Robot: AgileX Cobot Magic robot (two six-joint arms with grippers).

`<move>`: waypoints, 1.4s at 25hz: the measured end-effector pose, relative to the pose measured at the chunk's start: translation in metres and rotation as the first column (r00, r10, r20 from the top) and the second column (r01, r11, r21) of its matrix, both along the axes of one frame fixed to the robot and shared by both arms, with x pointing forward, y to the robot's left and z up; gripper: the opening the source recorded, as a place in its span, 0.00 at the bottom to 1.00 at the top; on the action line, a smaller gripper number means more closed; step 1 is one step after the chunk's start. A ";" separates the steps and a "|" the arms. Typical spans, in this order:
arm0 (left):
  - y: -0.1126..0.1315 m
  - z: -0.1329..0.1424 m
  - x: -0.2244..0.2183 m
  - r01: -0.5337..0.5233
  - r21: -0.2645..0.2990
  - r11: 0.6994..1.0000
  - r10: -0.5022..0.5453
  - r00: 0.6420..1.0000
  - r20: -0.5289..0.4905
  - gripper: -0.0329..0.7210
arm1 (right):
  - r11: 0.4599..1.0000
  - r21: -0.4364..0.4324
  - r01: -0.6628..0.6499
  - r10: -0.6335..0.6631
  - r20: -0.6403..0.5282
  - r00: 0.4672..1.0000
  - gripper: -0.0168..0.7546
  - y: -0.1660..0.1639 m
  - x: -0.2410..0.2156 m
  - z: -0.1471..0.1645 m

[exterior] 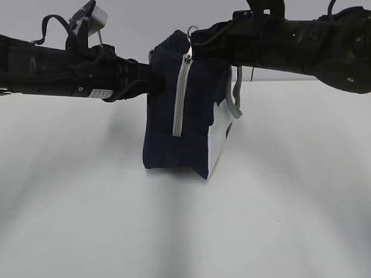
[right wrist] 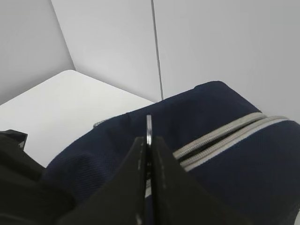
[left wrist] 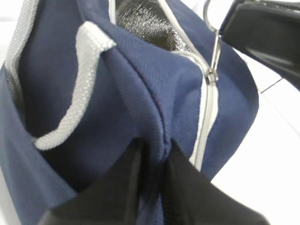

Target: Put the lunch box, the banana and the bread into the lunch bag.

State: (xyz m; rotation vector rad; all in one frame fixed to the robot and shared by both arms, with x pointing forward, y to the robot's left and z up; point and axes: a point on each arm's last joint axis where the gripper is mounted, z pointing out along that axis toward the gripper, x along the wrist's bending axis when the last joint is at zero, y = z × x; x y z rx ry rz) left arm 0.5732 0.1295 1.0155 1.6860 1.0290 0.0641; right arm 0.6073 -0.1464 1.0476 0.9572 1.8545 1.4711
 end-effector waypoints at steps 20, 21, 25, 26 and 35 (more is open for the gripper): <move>-0.001 0.000 -0.002 0.026 -0.002 1.000 -0.026 1.000 0.001 0.05 | 0.997 0.075 0.006 -0.009 0.035 0.999 0.00 0.002 0.004 0.024; -0.001 0.000 -0.002 0.029 -0.002 1.000 -0.029 1.000 0.001 0.05 | 0.997 0.073 0.019 -0.022 0.032 0.999 0.00 0.001 0.006 0.026; -0.002 0.000 -0.002 0.032 -0.001 0.999 -0.032 0.999 0.002 0.05 | 0.996 0.078 0.038 -0.040 0.024 0.999 0.00 0.002 0.011 0.028; -0.002 0.000 -0.002 0.034 0.001 0.999 -0.034 0.999 0.003 0.05 | 0.996 0.078 0.042 -0.043 0.018 0.999 0.00 0.002 0.013 0.026; -0.002 0.000 -0.003 0.065 0.034 0.997 -0.066 0.998 0.019 0.05 | 0.993 0.070 0.099 -0.100 0.008 0.995 0.00 0.001 0.025 0.034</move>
